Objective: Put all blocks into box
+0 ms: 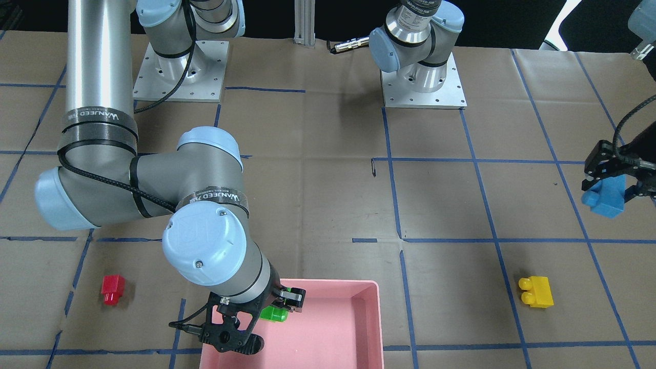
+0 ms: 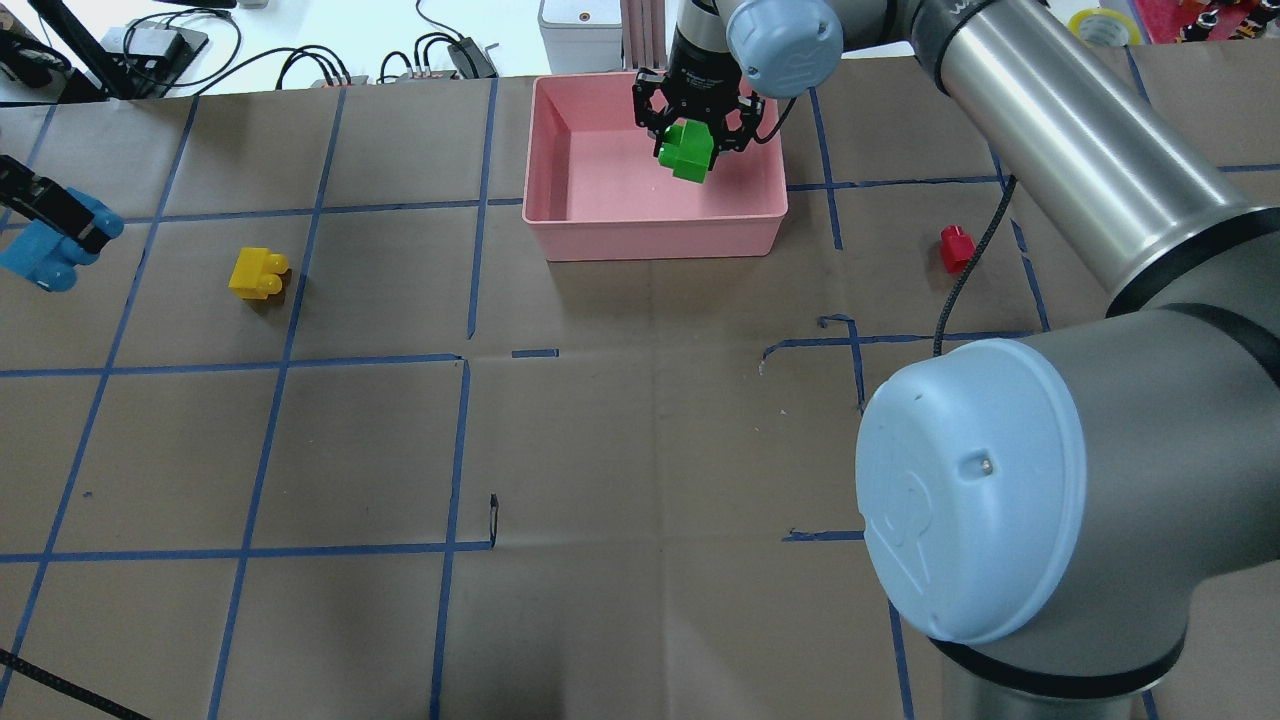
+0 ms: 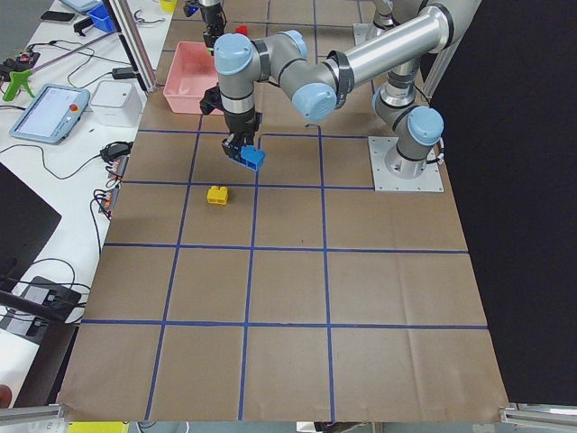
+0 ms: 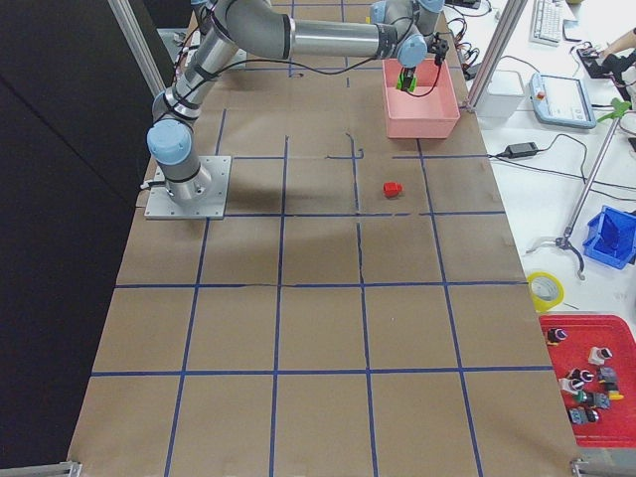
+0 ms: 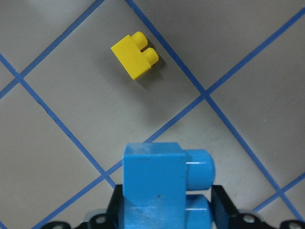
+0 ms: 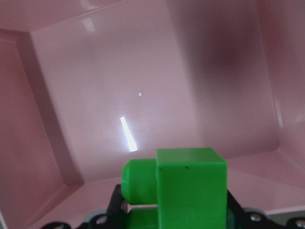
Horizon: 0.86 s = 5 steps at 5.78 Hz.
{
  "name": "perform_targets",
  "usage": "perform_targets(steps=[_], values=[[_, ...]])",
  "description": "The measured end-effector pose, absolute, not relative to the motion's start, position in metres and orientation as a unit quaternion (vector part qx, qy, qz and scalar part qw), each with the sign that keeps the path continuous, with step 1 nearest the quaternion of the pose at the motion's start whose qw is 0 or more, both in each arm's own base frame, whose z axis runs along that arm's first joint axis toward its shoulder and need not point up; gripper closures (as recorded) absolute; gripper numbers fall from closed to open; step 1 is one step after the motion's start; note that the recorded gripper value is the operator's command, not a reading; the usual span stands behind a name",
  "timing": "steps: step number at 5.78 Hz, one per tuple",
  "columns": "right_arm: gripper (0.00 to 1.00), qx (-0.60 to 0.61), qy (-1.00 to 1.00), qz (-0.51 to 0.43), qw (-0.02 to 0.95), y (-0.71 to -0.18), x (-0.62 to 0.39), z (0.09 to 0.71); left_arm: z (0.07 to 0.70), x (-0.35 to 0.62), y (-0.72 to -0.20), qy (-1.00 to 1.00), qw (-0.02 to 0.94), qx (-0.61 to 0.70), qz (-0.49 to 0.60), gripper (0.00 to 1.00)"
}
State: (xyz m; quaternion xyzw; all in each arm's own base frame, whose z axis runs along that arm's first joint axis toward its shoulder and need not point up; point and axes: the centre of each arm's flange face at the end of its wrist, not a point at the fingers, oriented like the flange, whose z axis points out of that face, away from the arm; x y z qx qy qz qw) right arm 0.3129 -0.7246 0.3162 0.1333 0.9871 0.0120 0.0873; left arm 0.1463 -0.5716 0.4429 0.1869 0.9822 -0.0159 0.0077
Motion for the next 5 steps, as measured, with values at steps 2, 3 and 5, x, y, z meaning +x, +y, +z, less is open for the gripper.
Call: perform_targets(steps=[2,3,5], values=[[0.02,0.137,0.986,0.023,0.092,-0.722,0.323,0.310,0.452,0.069,-0.599,0.996,-0.011,0.080,-0.035,0.98],[0.03,0.132,0.987,0.019,0.087,-0.722,0.317,0.314,0.453,0.029,-0.618,0.998,-0.025,0.045,-0.040,0.98],[0.06,0.058,0.998,0.004,0.026,-0.731,0.237,0.338,0.457,-0.057,-0.671,0.998,-0.040,-0.007,-0.038,0.98]])
